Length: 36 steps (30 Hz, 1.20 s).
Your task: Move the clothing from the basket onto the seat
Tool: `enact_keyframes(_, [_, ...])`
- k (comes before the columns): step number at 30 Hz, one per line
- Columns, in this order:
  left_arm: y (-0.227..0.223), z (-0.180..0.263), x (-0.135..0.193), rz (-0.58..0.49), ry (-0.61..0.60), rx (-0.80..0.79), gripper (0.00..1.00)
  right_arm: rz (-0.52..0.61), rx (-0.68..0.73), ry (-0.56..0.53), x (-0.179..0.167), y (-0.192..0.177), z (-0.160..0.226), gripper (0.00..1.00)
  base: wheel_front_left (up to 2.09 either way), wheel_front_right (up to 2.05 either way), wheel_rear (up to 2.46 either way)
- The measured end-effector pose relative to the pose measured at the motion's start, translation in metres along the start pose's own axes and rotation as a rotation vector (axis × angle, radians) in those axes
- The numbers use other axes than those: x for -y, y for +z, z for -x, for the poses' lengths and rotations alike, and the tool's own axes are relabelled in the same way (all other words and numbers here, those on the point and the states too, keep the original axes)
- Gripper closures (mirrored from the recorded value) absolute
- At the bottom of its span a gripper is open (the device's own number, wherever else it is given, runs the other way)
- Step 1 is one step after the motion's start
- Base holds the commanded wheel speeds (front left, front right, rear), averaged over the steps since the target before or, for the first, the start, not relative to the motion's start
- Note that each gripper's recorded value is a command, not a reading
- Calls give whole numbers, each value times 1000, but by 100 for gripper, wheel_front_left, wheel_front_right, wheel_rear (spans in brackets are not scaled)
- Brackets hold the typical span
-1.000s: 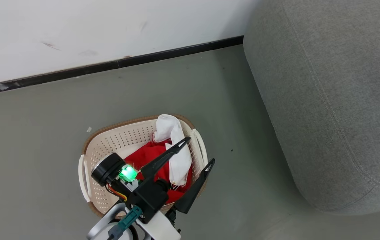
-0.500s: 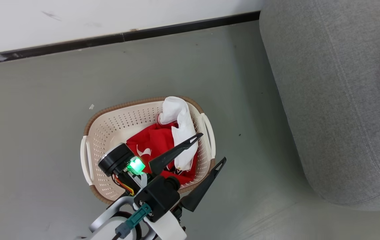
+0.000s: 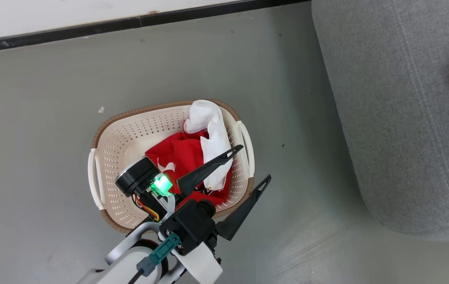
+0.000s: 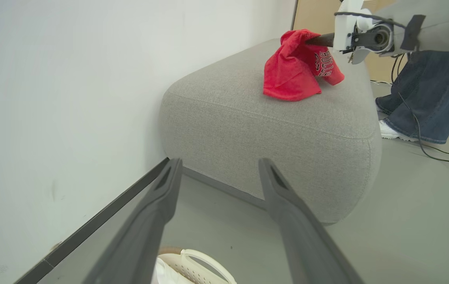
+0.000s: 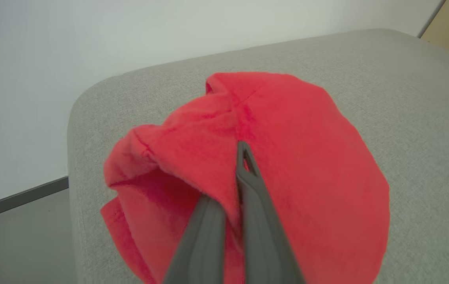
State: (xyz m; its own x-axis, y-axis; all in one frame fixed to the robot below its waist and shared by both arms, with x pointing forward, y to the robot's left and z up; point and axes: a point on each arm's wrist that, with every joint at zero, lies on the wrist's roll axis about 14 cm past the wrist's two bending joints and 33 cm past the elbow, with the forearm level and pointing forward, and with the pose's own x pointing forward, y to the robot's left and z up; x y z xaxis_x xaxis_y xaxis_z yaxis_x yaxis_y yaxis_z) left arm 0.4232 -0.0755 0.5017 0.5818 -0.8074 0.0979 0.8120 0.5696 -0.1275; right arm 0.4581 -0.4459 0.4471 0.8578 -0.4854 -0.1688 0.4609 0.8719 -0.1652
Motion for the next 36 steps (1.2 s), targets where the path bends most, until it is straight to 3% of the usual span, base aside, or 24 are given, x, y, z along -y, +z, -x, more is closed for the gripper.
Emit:
enact_keyframes(1, [-1, -1, 0, 3, -2, 0, 0, -3, -4, 0, -1, -2, 1, 100, 0, 0, 0])
enact_keyframes(3, [-1, -2, 0, 5, -4, 1, 0, -4, -6, 2, -2, -3, 1, 80, 0, 0, 0])
enact_keyframes(5, [-2, -4, 1, 8, -9, 5, 0, 1, -8, 9, -3, -5, 2, 67, 0, 0, 0])
enact_keyframes(7, [0, -7, 0, 7, -15, 20, 0, 0, -8, 11, -3, -5, 4, 0, 0, 0, 0])
enact_keyframes(18, [4, -15, 6, 16, -28, 50, 0, 11, -22, 73, -17, -14, 30, 0, 0, 0, 0])
enact_keyframes(29, [20, -15, -7, -9, 39, 108, 0, -20, 82, 153, -40, 11, 61, 0, 0, 0, 0])
enact_keyframes(36, [16, 2, -31, 4, 162, 93, 0, -64, 223, 224, -67, 56, 74, 0, 0, 0, 0])
